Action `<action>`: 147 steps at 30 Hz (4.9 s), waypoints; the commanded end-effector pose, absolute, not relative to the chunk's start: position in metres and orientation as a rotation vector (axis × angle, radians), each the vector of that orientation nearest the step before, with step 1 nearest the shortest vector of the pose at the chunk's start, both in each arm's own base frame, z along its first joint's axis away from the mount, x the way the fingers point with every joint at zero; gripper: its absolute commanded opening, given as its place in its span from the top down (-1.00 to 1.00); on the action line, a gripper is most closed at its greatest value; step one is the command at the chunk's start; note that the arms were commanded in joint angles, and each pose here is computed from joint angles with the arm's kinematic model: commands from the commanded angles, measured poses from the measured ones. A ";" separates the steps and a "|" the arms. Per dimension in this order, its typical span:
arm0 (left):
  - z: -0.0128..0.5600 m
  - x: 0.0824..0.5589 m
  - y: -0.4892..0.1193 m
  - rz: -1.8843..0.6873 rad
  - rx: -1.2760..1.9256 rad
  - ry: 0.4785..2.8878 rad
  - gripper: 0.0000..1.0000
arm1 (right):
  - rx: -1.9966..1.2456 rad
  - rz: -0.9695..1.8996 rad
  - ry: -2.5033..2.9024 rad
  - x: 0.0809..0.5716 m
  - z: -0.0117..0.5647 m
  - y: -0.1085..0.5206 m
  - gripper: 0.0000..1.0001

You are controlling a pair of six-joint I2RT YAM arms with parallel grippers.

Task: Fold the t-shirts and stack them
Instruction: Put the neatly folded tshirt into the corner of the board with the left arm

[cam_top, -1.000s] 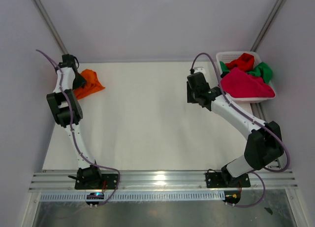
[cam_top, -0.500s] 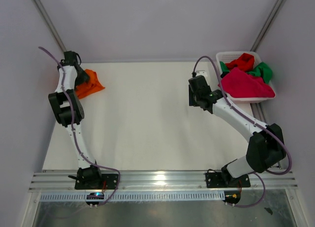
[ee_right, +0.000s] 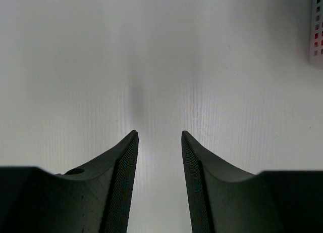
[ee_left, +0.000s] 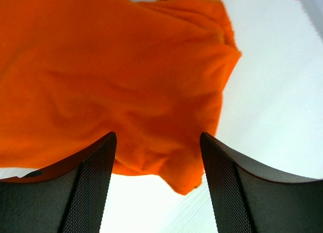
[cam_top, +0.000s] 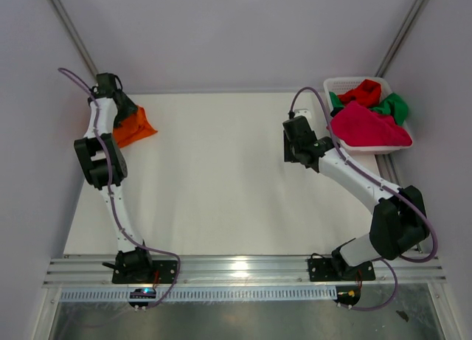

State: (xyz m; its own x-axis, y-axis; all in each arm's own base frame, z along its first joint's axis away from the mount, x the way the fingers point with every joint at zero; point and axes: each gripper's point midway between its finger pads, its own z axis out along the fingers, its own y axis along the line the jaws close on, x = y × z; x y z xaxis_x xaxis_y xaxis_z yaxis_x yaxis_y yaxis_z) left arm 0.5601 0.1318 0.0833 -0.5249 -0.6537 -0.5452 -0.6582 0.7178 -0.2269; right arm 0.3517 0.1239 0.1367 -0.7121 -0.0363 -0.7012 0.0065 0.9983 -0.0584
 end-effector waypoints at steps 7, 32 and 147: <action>0.098 0.600 0.138 -0.049 -0.984 2.168 -0.41 | 0.022 -0.077 2.329 0.359 0.148 0.122 0.12; 0.001 0.516 0.043 -0.158 -0.895 2.700 -0.34 | 0.095 0.064 2.239 0.371 0.180 0.138 0.12; 0.222 0.401 -0.164 -0.580 -0.191 2.466 -0.43 | 0.672 -0.670 2.144 0.460 0.198 -0.017 -0.78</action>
State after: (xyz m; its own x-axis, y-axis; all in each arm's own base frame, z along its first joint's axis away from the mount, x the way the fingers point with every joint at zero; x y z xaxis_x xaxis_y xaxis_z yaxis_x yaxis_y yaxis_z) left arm 0.4006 -0.1680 0.2098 -0.8400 -0.2696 -0.4709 -0.0329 0.8916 -0.4517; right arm 0.4650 -0.0047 0.1692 -0.6365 0.2083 -0.7426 0.5695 0.7762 -0.2703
